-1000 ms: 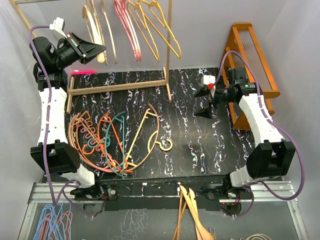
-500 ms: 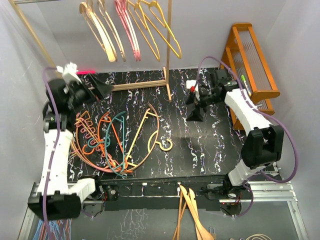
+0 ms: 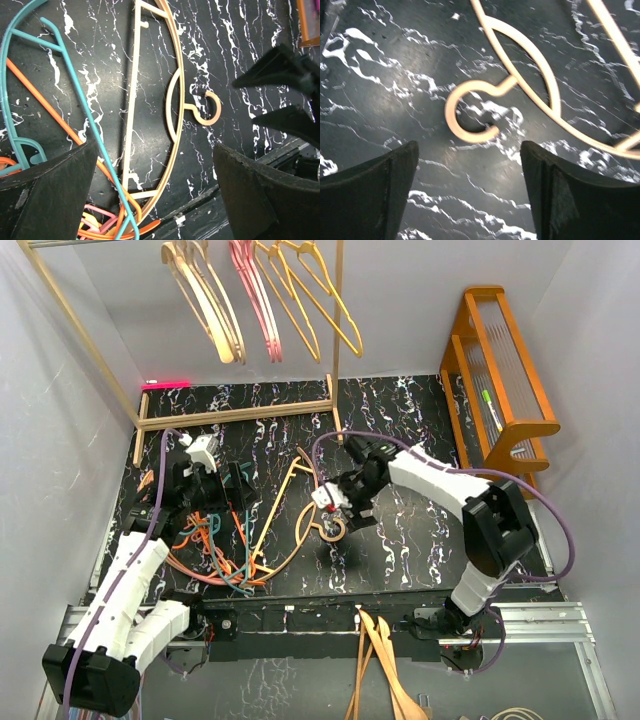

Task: Organize the hangers
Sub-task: Place the hanger at the clothesline, then pick up the hanger at the center of the board.

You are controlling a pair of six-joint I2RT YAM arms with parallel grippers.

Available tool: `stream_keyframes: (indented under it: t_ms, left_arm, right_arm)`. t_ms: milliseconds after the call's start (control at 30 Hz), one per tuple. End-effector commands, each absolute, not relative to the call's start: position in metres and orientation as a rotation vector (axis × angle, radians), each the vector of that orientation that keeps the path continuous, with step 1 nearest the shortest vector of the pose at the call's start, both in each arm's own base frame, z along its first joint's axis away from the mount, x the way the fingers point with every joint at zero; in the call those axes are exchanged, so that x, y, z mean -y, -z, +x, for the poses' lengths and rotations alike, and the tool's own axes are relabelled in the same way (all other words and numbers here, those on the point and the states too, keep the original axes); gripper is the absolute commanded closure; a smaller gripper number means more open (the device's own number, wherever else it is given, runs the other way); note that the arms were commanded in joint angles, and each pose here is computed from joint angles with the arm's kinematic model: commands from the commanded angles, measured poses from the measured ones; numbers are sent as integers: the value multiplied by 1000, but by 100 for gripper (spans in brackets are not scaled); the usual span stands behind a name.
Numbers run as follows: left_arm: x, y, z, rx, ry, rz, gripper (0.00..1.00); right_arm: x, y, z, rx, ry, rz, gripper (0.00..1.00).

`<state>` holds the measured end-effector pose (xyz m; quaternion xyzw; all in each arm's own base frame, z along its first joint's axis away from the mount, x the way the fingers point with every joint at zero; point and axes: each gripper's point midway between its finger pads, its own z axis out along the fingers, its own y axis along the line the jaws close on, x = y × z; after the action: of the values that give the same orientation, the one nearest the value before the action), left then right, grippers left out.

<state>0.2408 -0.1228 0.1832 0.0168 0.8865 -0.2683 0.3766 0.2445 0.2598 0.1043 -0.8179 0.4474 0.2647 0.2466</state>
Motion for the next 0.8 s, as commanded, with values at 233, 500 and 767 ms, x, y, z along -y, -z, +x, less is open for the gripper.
stream_keyframes:
  t_ms: [233, 500, 767]
  left_arm:
    - [117, -193, 252, -2237, 610, 95, 3]
    - [115, -186, 255, -2265, 583, 101, 3]
    - [112, -183, 254, -2272, 562, 92, 3]
  right_arm:
    - [-271, -41, 224, -1402, -722, -2316, 32]
    - [-258, -11, 227, -1488, -640, -2339, 34]
    - [-259, -2, 224, -1472, -589, -2319, 66]
